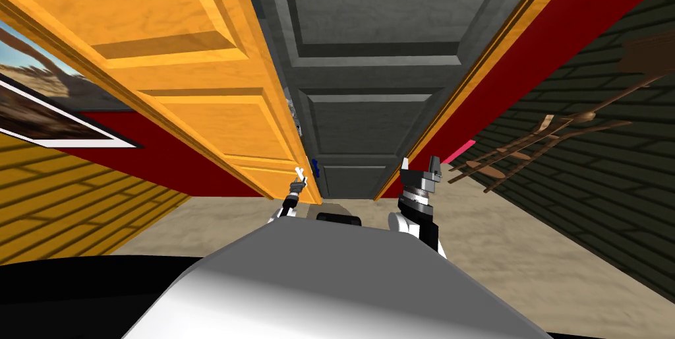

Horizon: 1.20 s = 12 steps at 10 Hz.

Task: Pull the door open

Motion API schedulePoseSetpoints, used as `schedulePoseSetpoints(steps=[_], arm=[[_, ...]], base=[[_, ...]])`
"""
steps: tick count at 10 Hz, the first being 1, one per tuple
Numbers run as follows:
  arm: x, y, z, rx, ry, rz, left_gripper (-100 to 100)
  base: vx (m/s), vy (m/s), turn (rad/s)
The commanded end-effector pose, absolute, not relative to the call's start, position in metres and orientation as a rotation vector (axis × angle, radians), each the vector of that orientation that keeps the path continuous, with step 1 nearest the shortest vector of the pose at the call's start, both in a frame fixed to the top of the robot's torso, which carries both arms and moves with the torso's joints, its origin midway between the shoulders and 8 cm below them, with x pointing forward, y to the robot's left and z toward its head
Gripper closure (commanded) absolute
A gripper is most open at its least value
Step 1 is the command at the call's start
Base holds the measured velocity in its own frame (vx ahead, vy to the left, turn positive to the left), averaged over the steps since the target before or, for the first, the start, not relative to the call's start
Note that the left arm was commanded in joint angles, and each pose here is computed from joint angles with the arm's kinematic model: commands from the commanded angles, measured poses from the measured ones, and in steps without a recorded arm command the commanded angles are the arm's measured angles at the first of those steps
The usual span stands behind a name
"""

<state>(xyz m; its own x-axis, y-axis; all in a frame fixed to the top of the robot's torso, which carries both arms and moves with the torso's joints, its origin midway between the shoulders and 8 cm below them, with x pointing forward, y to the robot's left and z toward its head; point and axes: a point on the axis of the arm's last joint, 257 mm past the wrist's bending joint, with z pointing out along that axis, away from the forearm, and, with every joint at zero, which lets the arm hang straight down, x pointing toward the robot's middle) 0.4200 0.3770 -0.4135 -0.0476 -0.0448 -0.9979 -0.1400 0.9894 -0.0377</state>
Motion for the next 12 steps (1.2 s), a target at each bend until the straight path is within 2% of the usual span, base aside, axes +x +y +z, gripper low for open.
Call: schedulePoseSetpoints(steps=[1,12], arm=[[0.413,0.388,-0.414,-0.153,1.627,0.098,100],[0.370,0.436,-0.434,-0.307,1.668,0.093,100]], base=[[-0.028,-0.009,0.012],[-0.079,0.004,0.023]])
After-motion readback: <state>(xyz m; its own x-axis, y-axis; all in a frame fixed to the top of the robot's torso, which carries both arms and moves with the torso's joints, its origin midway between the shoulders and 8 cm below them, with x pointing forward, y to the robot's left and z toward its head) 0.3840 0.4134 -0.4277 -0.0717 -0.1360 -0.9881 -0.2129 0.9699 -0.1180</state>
